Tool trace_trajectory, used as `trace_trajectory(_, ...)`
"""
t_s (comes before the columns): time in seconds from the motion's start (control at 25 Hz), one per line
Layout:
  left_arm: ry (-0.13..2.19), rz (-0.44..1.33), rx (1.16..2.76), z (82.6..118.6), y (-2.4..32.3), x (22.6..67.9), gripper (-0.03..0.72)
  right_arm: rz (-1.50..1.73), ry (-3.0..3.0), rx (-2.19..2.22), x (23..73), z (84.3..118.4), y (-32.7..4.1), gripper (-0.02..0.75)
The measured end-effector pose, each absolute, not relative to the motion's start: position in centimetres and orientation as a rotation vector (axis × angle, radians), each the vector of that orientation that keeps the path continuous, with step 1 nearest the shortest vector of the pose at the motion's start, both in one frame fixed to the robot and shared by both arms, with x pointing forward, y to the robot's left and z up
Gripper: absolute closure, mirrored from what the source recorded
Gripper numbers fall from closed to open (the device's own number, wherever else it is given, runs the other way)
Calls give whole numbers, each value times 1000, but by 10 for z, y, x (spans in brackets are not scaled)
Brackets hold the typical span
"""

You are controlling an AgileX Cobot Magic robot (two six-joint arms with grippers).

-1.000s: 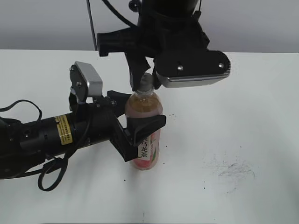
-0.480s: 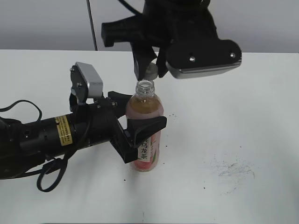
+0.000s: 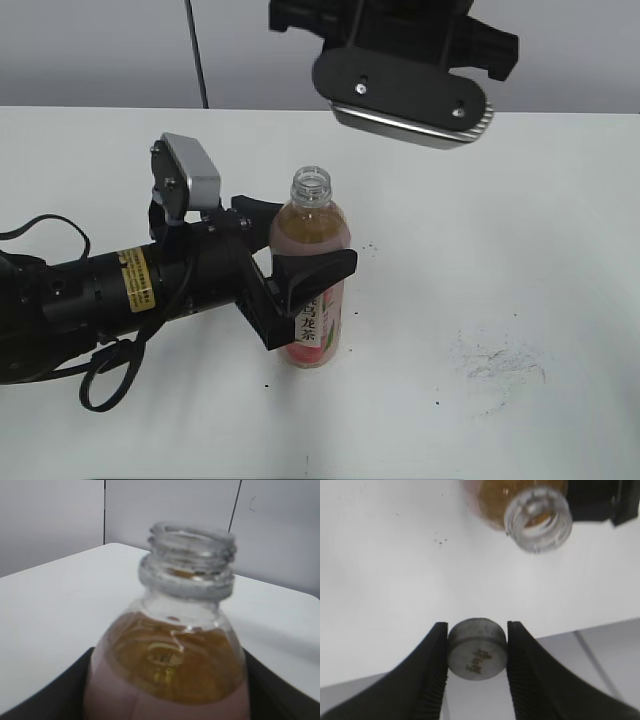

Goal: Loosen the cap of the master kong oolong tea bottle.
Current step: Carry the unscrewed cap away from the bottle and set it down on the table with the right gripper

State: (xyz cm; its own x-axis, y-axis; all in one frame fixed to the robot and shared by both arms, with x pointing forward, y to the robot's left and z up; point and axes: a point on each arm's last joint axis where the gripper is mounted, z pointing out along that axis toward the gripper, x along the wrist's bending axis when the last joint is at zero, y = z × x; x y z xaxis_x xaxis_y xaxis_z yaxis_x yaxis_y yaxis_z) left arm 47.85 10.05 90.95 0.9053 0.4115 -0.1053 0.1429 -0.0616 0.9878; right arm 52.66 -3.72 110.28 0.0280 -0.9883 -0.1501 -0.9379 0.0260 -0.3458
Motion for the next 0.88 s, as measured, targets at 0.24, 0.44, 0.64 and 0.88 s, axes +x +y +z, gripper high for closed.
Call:
trace_trajectory(0.24,435,231,1634,909,101,478,240,-158,2524,-1177,551,1090,-72,465)
trace_trajectory(0.44,435,231,1634,910,101,478,240,-124,2865,-337,567,1056,-117,465)
trace_trajectory(0.64,435,231,1634,910,101,478,240,-106,3020,360,577,1012,-152,465)
trace_trajectory(0.88,435,231,1634,910,101,478,240,-165,3138,938,578,938,-166,465)
